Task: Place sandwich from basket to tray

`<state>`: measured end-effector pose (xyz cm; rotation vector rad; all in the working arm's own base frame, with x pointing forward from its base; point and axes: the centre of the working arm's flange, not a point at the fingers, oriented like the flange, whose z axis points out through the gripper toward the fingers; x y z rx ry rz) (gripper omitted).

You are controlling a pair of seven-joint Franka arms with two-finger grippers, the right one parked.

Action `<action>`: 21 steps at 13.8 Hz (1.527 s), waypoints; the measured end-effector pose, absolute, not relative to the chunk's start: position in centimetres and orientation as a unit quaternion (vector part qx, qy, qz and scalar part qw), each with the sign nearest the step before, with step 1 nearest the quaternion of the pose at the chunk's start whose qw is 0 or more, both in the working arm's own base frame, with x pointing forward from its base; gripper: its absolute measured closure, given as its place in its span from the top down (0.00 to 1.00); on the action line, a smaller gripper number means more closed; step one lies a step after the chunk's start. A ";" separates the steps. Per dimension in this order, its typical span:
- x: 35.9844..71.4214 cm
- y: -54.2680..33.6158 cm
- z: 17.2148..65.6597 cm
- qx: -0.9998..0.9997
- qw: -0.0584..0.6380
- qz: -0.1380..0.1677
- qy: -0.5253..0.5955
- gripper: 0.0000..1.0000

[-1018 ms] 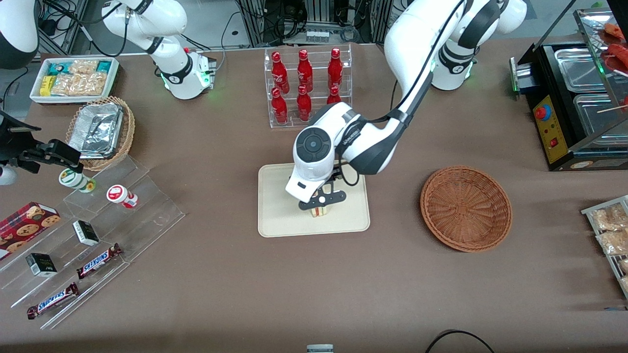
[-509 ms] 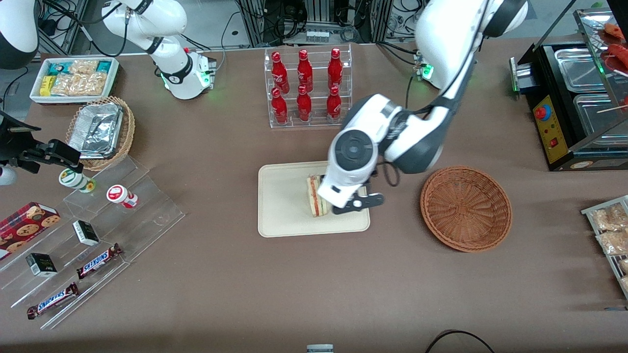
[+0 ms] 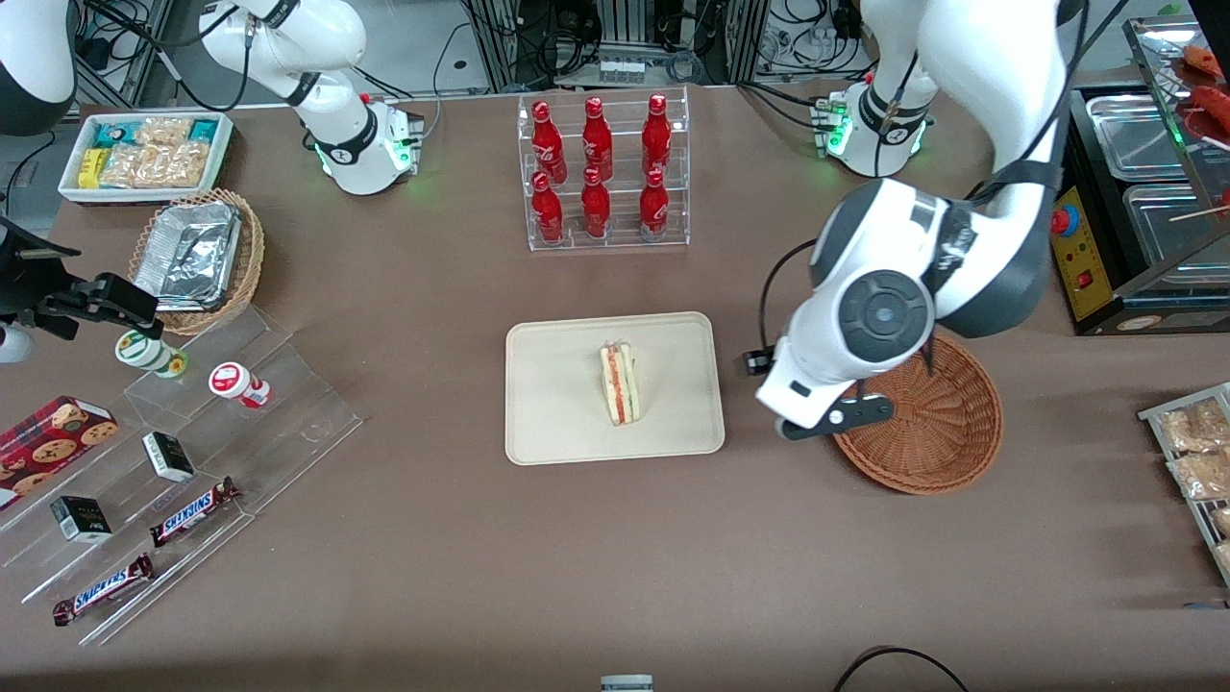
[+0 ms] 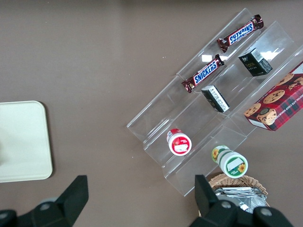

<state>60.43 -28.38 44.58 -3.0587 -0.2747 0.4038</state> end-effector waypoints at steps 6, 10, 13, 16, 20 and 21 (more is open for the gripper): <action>59.9 -20.0 47.6 -0.990 0.007 0.127 -0.056 1.00; 59.7 -14.3 48.8 -0.991 -0.006 0.129 -0.034 1.00; 59.0 -13.2 50.2 -0.991 -0.016 0.128 -0.029 1.00; 57.6 -13.1 51.7 -0.992 -0.020 0.123 -0.018 1.00; 54.6 -11.7 54.7 -0.993 -0.012 0.121 0.001 1.00; 53.8 -11.6 55.6 -0.993 -0.009 0.119 0.001 1.00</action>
